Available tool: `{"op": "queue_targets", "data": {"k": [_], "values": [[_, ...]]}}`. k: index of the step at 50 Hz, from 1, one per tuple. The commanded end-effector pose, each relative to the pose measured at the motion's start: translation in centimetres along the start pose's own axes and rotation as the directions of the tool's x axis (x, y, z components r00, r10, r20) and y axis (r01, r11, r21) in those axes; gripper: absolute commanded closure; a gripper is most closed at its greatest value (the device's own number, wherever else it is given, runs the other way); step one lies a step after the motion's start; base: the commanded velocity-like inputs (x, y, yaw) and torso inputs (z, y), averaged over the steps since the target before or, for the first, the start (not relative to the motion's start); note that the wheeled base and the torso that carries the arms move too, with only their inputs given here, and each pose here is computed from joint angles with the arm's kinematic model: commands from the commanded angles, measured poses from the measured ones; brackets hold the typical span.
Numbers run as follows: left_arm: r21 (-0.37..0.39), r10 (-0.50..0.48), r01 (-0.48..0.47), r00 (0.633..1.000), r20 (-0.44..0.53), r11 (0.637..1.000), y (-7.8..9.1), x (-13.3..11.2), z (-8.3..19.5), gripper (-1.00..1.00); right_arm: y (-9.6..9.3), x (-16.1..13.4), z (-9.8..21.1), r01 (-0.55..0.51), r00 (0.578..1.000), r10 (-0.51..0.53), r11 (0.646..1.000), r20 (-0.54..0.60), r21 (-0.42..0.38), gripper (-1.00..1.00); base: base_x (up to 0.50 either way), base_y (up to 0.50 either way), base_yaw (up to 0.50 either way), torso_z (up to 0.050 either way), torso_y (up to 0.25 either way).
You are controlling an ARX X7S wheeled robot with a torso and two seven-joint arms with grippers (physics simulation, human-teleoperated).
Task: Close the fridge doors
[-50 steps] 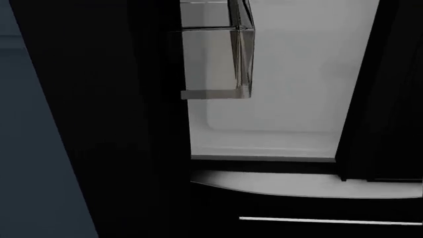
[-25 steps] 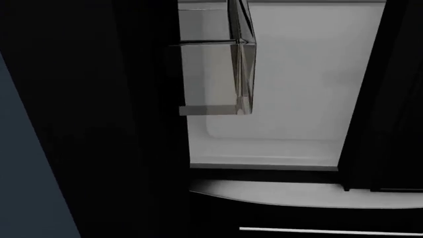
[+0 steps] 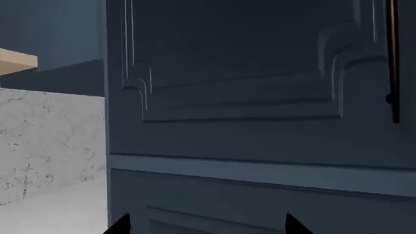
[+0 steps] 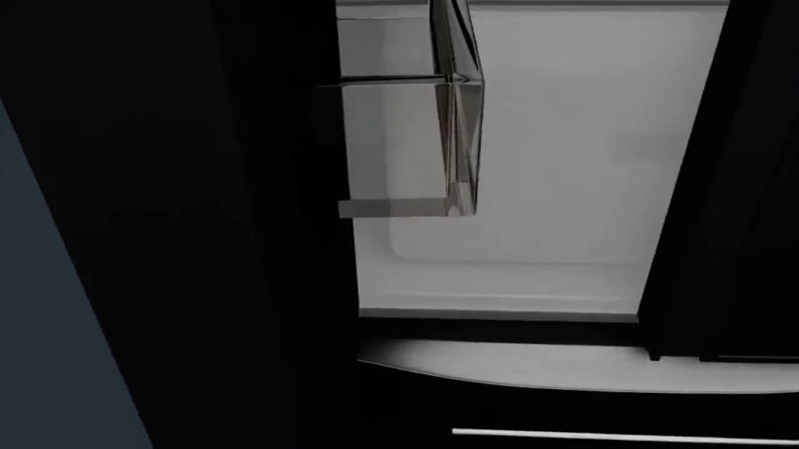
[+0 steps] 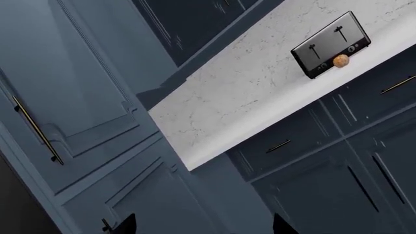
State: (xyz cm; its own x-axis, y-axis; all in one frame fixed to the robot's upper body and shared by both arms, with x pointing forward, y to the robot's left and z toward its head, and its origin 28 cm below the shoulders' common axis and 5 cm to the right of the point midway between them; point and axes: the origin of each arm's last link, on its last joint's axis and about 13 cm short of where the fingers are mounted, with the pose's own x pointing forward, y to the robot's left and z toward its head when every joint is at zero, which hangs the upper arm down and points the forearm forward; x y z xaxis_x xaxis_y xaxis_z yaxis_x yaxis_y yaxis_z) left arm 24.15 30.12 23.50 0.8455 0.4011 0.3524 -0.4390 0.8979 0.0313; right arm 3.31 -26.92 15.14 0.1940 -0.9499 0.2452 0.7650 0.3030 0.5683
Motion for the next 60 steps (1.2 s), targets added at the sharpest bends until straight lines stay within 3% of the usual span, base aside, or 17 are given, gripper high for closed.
{"op": "queue_targets", "data": {"k": [1,8,22,41,60], "values": [[0.055,-0.089,0.088,0.996,0.014,0.995,0.3,-1.0,0.8,-1.00,0.0,0.0,0.0,-0.002,1.000,0.002,1.000,-0.004,0.005,-1.00,0.00,0.00,0.00,0.000,0.000],[0.063,-0.129,0.127,0.991,0.024,0.990,-0.1,-0.7,1.8,-1.00,-0.2,-0.2,-0.4,0.001,1.000,-0.001,1.000,-0.011,0.008,-1.00,0.00,0.00,0.00,0.000,0.000],[0.000,-0.273,0.273,0.961,-0.033,0.962,-1.7,-0.6,2.6,-1.00,0.1,-0.2,-0.2,-0.009,1.000,0.009,1.000,-0.013,0.015,-1.00,0.00,0.00,0.00,0.000,0.000],[0.036,-0.416,0.417,0.909,-0.023,0.908,-4.0,-0.5,3.4,-1.00,-0.1,-0.2,0.0,-0.004,1.000,0.004,1.000,-0.010,0.022,-1.00,0.00,0.00,0.00,0.000,0.000],[0.041,-0.494,0.494,0.869,-0.006,0.868,-5.6,-1.3,4.2,-1.00,-0.5,-0.2,-0.3,-0.005,1.000,0.005,1.000,-0.014,0.024,-1.00,0.00,0.00,0.00,0.000,0.000]]}}
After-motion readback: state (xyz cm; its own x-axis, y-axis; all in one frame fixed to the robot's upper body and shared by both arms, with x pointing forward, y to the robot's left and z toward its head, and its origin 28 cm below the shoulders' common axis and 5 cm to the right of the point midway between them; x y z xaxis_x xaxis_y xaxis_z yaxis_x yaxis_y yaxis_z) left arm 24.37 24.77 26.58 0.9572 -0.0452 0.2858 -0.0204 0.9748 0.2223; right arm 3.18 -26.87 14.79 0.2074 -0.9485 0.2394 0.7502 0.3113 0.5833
